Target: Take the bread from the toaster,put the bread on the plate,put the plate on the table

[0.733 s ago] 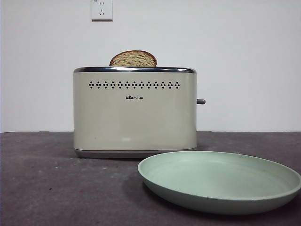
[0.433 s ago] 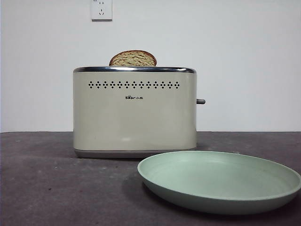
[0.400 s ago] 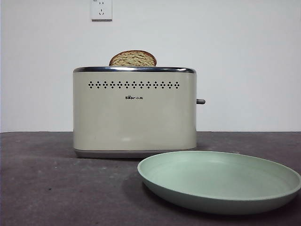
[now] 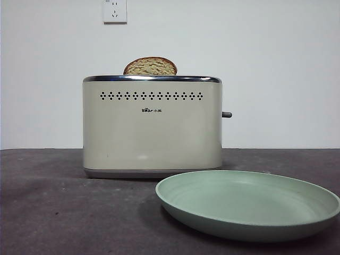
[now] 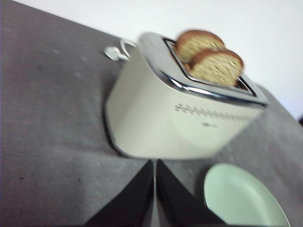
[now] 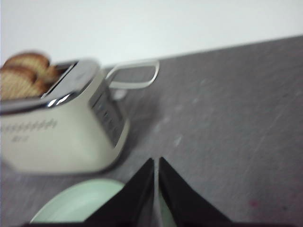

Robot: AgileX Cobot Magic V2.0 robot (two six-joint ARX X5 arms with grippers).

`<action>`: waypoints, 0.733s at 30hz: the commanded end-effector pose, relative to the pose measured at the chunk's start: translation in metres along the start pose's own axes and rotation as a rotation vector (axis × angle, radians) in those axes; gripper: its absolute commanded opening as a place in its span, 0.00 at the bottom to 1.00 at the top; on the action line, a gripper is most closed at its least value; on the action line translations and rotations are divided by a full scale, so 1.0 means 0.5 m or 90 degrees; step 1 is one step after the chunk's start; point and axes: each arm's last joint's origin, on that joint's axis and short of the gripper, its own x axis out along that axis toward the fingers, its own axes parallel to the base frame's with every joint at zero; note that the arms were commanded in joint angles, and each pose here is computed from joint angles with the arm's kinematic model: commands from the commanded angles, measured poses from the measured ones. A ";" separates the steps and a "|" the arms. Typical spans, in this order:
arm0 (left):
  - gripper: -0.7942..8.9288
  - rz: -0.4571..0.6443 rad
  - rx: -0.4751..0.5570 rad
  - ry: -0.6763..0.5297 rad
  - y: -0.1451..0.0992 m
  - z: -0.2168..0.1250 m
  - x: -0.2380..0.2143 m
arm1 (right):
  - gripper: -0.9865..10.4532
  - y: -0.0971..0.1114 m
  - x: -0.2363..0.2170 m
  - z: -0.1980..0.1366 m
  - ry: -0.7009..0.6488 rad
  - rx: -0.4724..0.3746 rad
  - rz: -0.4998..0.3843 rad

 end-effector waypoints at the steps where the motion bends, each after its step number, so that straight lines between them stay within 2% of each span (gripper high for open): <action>1: 0.09 -0.026 0.059 0.027 -0.011 0.027 0.001 | 0.09 0.011 0.006 0.028 0.050 -0.052 0.033; 7: 0.09 -0.070 0.078 0.093 -0.025 0.061 0.009 | 0.09 0.034 0.024 0.073 0.168 -0.094 0.105; 12: 0.09 -0.083 0.078 0.114 -0.031 0.076 0.016 | 0.09 0.049 0.037 0.092 0.231 -0.113 0.132; 14: 0.11 -0.085 0.077 0.113 -0.032 0.078 0.017 | 0.09 0.051 0.042 0.094 0.236 -0.115 0.138; 16: 0.18 -0.087 0.077 0.116 -0.032 0.078 0.018 | 0.09 0.052 0.044 0.093 0.239 -0.115 0.139; 18: 0.29 -0.087 0.077 0.115 -0.032 0.078 0.018 | 0.16 0.051 0.046 0.093 0.240 -0.115 0.137; 20: 0.41 -0.087 0.077 0.115 -0.032 0.078 0.018 | 0.29 0.050 0.046 0.093 0.240 -0.107 0.123; 22: 0.47 -0.087 0.077 0.115 -0.032 0.078 0.018 | 0.41 0.048 0.046 0.093 0.239 -0.105 0.097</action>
